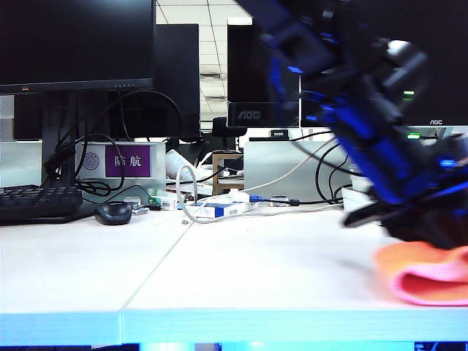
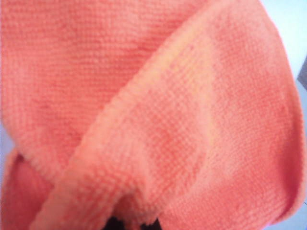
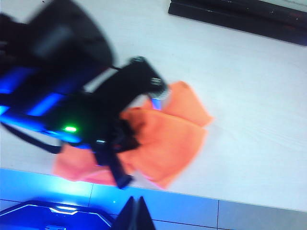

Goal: Wipe the table from left to right using the rag.

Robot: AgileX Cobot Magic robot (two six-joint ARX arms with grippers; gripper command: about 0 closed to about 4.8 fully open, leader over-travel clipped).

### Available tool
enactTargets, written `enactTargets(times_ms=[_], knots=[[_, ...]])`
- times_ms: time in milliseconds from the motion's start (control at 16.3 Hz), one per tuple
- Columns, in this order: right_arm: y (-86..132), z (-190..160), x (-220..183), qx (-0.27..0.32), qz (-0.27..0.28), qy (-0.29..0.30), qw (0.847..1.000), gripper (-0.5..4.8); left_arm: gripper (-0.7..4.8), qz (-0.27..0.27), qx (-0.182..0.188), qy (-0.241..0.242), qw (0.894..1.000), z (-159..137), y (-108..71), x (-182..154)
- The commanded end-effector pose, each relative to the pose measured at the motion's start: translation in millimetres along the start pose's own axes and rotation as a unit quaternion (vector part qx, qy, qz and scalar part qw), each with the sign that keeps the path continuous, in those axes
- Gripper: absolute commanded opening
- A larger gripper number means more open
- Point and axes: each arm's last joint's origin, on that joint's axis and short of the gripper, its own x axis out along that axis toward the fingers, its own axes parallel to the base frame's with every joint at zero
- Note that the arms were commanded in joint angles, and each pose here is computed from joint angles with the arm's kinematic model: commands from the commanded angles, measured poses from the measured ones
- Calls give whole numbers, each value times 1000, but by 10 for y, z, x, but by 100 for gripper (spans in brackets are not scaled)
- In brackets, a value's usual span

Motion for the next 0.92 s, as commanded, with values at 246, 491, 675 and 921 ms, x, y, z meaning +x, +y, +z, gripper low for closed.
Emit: enactTargets(times_ms=[246, 491, 675, 921], knots=[[-1, 13, -10, 6, 0, -8, 1000, -5, -6, -6, -6, 28, 1000, 37, -114, 309], [-2, 13, -10, 6, -1, -8, 1000, -5, -6, -41, -42, 6, 998, 89, -186, 437], [-2, 13, -10, 6, -1, -8, 1000, -6, -6, -65, -45, -8, 997, 104, -214, 495], [-3, 12, -11, 6, -1, -8, 1000, -5, -6, -95, -53, -46, 993, 168, -303, 531]])
